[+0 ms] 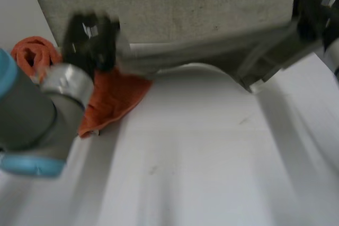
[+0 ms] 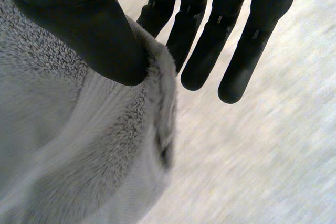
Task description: Fold the laundry.
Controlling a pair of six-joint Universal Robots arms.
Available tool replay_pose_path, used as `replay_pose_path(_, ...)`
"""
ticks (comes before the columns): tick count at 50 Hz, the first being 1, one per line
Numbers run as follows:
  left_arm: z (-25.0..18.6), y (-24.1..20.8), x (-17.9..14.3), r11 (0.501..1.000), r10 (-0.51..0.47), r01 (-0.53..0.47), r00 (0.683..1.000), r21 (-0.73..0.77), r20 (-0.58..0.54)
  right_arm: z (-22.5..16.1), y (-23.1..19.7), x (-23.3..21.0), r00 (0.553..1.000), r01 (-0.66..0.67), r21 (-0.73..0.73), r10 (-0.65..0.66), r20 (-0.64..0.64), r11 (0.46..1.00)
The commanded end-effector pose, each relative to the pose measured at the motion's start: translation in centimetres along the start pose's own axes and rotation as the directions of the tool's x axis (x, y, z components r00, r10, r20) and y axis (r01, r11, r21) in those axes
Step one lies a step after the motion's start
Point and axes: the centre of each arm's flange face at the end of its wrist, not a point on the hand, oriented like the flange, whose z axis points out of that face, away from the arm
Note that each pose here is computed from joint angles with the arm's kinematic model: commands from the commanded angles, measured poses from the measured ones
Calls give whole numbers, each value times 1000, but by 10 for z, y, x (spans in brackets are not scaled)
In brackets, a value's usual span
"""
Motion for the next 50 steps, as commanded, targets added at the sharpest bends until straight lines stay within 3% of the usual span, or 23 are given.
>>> replay_pose_path(1, -46, 93, 39, 952, 21, -58, 992, -300, -126, -60, 80, -39, 985, 57, -264, -11, 172, 963)
replay_pose_path(7, -66, 119, 58, 904, 21, -112, 976, -412, -219, -75, 114, -49, 974, 102, -368, -19, 224, 924)
replay_pose_path(10, -60, 115, 56, 908, 25, -113, 976, -403, -216, -77, 118, -50, 972, 99, -391, -5, 233, 915)
replay_pose_path(19, -30, 123, 8, 920, -37, -25, 988, -391, -150, -77, 120, -50, 973, 79, -413, 21, 231, 907)
replay_pose_path(30, -33, 150, -11, 894, -137, -10, 945, -447, -296, -78, 121, -50, 973, 76, -420, 26, 230, 904)
replay_pose_path(43, -14, 179, -9, 903, -33, -133, 926, -408, -375, -80, 120, -54, 970, 73, -427, 36, 241, 901)
replay_pose_path(50, 1, 185, -5, 916, 48, -187, 930, -356, -365, -83, 121, -55, 969, 75, -438, 39, 246, 896)
